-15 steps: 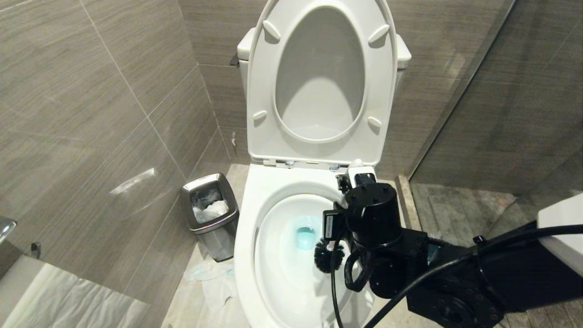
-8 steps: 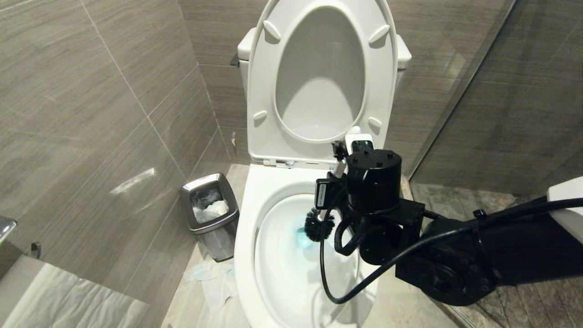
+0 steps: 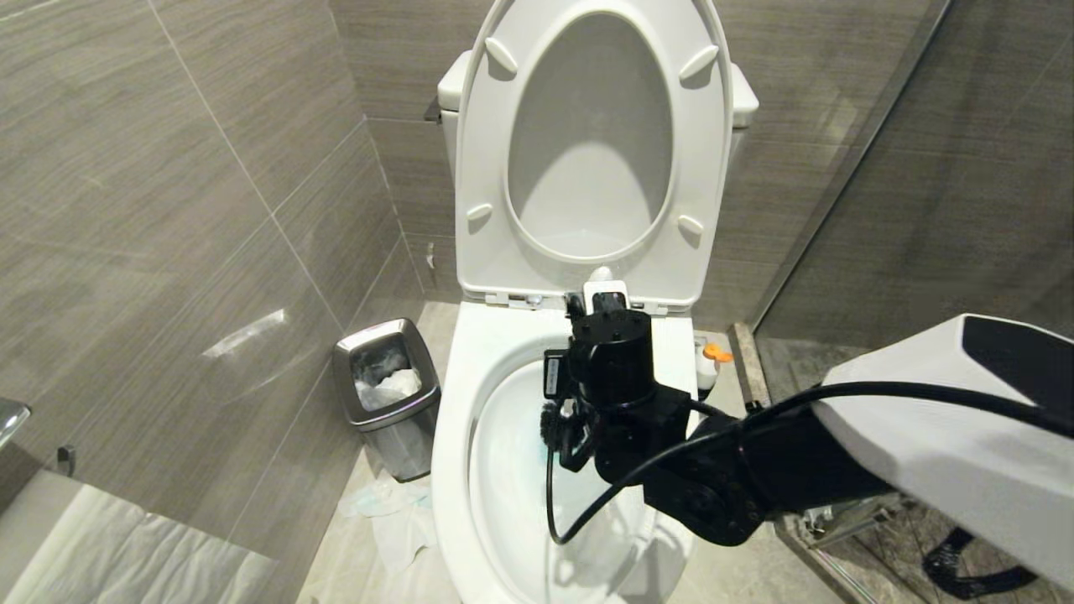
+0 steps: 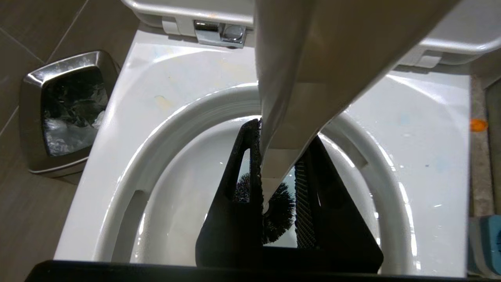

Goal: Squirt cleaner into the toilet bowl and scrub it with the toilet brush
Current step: Scrub the toilet bowl

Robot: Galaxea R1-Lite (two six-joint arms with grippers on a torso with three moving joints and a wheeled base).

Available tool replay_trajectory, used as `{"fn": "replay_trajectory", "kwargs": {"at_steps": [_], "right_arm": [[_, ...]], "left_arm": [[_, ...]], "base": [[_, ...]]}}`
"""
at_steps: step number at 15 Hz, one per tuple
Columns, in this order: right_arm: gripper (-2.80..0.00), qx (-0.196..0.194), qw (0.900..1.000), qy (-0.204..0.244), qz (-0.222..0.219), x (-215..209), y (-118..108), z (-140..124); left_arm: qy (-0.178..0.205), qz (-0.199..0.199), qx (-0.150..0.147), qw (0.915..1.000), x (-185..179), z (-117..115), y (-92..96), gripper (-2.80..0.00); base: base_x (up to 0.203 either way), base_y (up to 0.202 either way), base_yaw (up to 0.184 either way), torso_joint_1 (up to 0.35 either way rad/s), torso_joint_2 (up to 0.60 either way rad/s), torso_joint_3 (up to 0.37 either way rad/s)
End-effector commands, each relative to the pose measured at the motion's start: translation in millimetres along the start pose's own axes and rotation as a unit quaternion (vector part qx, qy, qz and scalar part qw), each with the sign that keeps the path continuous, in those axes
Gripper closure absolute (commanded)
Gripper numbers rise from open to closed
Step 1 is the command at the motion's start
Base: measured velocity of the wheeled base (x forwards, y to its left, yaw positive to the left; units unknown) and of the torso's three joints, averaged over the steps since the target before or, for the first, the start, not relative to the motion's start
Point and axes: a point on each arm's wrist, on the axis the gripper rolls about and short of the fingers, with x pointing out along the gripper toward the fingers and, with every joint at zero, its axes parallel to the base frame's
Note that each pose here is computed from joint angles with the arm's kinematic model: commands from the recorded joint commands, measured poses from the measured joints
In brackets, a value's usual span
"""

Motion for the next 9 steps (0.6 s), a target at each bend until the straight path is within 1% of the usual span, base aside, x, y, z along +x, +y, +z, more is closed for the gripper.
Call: {"fn": "replay_trajectory", "kwargs": {"at_steps": [1,3,4,7,9], "right_arm": [[0.0,-0.009,1.0,0.01,-0.007,20,11,-29],[0.0,-0.012,1.0,0.011,-0.009,22,12,-31],[0.0,-0.009,1.0,0.007,-0.012,20,11,-26],[0.0,0.013,1.0,-0.02,-0.01,3,4,11],[0.0,0.023,0.999,-0.032,-0.006,-16,-7,38]], "left_arm": [[0.0,0.0,0.0,1.0,0,0,0.0,0.0],[0.0,0.0,0.0,1.0,0,0,0.0,0.0],[0.0,0.0,0.0,1.0,0,0,0.0,0.0],[0.0,0.0,0.0,1.0,0,0,0.0,0.0],[0.0,0.0,0.0,1.0,0,0,0.0,0.0]], "base": [[0.0,0.0,0.0,0.0,0.0,0.0],[0.0,0.0,0.0,0.0,0.0,0.0],[0.0,0.0,0.0,0.0,0.0,0.0],[0.0,0.0,0.0,0.0,0.0,0.0],[0.0,0.0,0.0,0.0,0.0,0.0]]}}
